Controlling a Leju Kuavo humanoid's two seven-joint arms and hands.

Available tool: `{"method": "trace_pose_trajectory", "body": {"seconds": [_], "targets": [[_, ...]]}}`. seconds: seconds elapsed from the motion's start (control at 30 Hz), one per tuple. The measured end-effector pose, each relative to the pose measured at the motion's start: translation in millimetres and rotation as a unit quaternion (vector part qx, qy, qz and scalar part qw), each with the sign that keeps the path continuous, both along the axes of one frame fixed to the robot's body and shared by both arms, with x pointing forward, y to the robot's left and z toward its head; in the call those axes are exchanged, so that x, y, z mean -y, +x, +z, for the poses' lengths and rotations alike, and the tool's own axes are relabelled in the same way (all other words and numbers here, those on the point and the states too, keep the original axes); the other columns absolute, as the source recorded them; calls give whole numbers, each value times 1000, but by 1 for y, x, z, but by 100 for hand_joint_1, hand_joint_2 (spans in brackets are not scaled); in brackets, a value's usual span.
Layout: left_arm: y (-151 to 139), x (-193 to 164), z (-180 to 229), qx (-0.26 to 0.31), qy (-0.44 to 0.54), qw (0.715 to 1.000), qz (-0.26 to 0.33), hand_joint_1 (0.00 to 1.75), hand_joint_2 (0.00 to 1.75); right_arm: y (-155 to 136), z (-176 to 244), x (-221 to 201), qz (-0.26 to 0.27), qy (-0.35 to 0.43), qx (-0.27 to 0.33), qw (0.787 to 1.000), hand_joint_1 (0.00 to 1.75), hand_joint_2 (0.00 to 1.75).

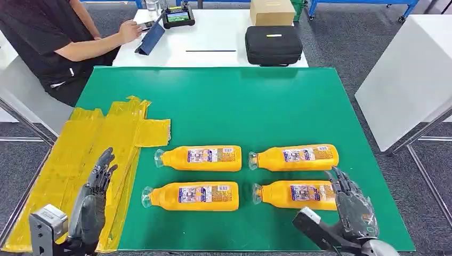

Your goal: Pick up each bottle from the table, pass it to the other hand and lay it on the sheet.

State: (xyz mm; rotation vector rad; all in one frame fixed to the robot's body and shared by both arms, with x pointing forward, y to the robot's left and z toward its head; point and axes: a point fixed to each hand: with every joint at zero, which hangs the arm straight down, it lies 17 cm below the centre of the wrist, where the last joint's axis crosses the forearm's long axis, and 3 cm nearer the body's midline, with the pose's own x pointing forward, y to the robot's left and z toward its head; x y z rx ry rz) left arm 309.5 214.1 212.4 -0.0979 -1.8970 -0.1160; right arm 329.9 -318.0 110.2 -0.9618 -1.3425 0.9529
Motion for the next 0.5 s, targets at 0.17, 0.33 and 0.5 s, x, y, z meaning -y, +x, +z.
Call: {"method": "trace_pose_trajectory", "body": {"seconds": [0.17,0.33,0.5], "targets": [[2,3,-1,0,2,1000,-5,0,0,7,-9,10,-12,-4,-14,1000,0,175],[2,4,-1,1,3,1000,-8,0,0,10,-13,14,-18,-3,-18,1000,0,175],[3,5,-2,0,4,1000,-10,0,0,10,-19,14,-18,-4,-26,999,0,175]]}}
